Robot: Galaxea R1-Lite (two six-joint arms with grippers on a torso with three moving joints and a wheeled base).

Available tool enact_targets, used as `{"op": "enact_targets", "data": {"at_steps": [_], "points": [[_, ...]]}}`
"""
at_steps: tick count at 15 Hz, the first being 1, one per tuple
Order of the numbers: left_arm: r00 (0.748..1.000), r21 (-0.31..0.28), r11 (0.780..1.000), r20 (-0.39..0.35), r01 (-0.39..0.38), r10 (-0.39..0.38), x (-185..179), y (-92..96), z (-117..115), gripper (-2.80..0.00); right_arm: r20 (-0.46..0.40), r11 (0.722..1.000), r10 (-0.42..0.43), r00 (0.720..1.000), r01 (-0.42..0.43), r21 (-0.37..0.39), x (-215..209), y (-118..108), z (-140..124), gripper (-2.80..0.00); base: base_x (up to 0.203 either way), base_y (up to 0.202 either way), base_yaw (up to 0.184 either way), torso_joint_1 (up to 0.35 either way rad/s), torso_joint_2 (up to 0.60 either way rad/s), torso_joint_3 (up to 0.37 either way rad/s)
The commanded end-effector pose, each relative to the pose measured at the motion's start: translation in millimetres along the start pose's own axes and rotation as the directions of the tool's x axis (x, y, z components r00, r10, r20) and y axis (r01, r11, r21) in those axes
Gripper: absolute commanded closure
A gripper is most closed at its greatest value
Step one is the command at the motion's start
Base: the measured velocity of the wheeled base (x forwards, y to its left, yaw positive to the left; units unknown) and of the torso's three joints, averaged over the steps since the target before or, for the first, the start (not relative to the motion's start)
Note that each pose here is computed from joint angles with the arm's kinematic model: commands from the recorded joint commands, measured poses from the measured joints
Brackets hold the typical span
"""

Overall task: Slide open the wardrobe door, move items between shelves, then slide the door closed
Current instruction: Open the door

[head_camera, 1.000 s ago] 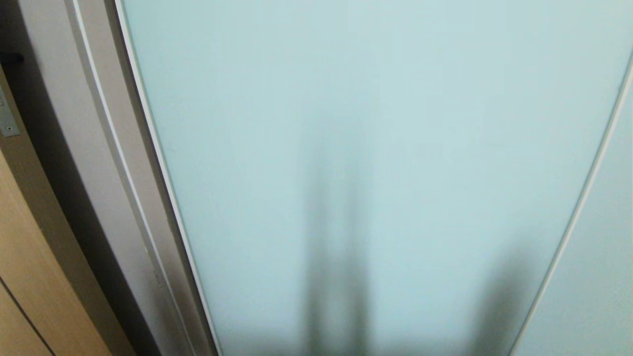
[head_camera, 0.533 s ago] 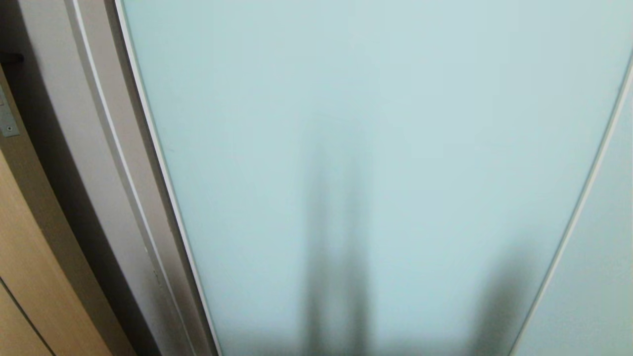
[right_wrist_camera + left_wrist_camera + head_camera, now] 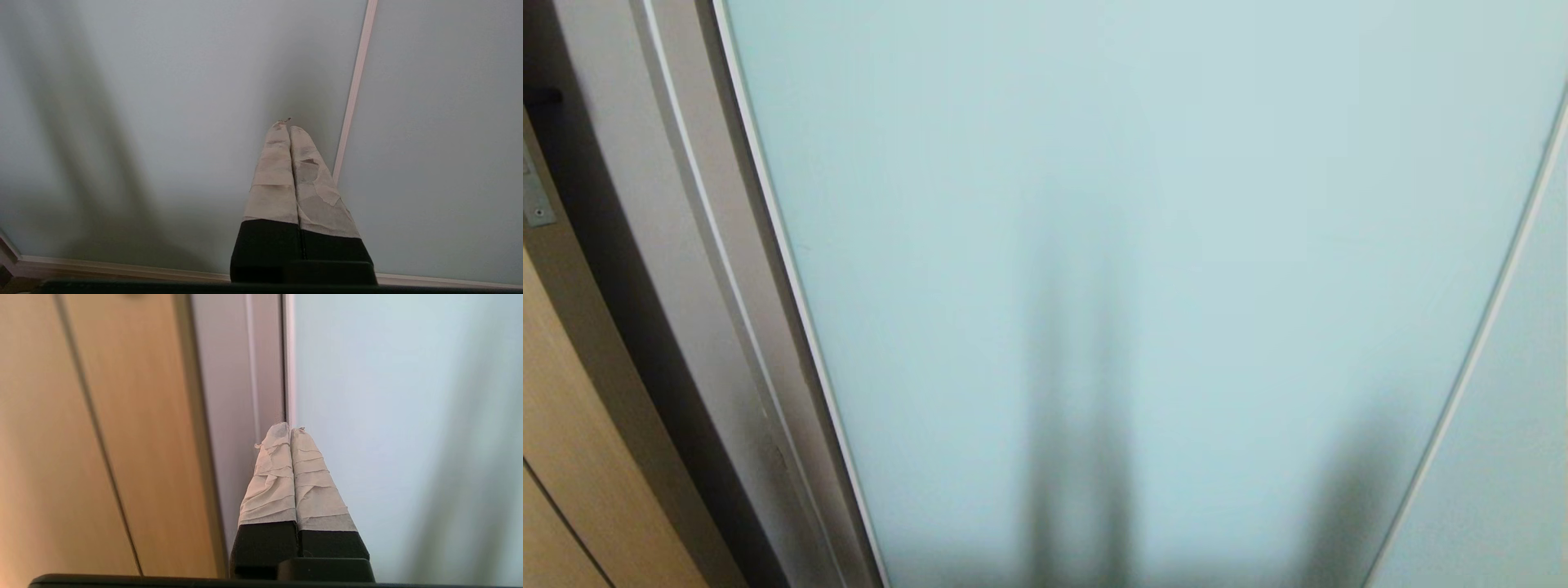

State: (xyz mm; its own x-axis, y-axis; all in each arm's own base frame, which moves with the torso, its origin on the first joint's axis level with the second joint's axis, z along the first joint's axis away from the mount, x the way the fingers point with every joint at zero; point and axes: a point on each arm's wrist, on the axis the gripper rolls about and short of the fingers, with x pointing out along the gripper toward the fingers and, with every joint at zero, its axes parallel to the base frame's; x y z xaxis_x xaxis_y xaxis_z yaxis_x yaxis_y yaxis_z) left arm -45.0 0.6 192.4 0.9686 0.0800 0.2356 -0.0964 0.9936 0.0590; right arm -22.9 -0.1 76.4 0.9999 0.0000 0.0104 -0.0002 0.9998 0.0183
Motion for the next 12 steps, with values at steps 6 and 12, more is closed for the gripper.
{"op": "enact_targets", "data": {"at_steps": [6,12], "points": [[0.982,-0.005,0.988,-0.109,-0.153,0.151,137,-1.1,50,0.00,0.002,1.000,0.000,1.000,0.000,0.000,0,0,0,0.00,0.000,0.000,0.000,0.000,0.00,0.000],[0.975,-0.037,0.984,-0.144,-0.174,0.168,219,-5.4,56,0.00,0.000,1.000,0.000,1.000,0.000,0.000,0,0,0,0.00,0.000,0.000,0.000,0.000,0.00,0.000]]}}
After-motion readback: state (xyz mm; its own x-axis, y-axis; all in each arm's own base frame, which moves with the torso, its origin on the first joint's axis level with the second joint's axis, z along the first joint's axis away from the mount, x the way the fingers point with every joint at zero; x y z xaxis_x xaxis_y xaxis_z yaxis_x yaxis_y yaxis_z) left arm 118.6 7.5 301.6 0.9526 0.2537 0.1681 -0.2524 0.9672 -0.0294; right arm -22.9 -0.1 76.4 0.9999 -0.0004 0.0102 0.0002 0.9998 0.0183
